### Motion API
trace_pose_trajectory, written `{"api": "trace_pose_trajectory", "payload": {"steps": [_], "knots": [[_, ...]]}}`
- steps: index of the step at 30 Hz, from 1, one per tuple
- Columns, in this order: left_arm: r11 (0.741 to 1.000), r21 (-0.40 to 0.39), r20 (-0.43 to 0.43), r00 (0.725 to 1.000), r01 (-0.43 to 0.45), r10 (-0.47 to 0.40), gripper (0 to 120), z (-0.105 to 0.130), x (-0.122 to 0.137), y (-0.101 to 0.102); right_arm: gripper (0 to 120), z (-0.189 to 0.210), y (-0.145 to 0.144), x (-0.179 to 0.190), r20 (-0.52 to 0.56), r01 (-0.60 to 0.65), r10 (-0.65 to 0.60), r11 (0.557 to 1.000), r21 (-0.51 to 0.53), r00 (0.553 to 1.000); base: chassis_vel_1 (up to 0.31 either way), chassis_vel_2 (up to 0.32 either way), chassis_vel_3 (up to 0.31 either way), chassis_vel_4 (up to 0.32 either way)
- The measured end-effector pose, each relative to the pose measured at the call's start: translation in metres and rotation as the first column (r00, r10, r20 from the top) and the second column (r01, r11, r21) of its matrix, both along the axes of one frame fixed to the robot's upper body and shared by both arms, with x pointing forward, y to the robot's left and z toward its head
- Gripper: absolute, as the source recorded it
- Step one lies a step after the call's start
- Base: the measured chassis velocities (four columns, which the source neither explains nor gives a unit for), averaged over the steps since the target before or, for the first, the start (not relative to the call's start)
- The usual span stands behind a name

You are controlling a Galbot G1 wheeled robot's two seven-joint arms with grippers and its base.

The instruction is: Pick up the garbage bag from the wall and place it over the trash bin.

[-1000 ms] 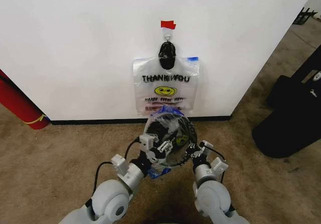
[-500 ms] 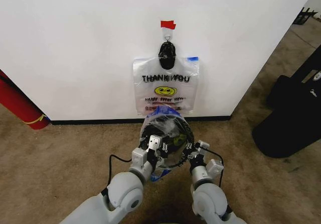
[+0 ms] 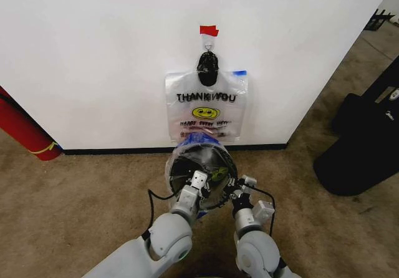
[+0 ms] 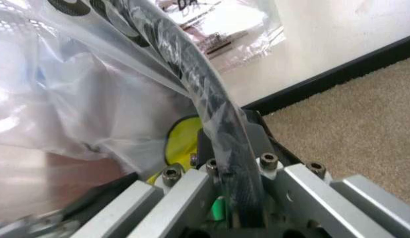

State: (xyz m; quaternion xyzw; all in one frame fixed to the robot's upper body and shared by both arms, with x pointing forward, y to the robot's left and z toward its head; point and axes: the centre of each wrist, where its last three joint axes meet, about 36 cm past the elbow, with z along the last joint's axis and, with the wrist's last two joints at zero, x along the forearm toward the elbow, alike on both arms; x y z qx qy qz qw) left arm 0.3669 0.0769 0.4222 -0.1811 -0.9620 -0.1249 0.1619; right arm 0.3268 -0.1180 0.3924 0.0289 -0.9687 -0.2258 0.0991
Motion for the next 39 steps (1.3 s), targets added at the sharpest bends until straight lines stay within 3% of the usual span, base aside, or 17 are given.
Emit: {"api": "trace_pose_trajectory", "payload": {"steps": [18,26,39], "knots": [[0.983,0.167,0.098,0.994,-0.072,0.056,0,-0.061,0.077,-0.052,0,0.008,-0.013,-0.004,-0.034,-0.021,0.020,0.999,-0.029,0.999,0.000,0.000,0.000,0.000],[0.977,0.202,0.115,0.993,-0.062,0.039,0,-0.078,0.102,-0.054,0,0.009,-0.018,-0.004,-0.048,-0.019,0.017,0.999,-0.042,0.999,0.000,0.000,0.000,0.000],[0.995,0.096,0.135,0.989,0.038,-0.051,0,-0.052,0.061,-0.041,0,-0.005,-0.023,0.014,-0.043,0.028,-0.030,0.999,-0.035,0.999,0.000,0.000,0.000,0.000]]}}
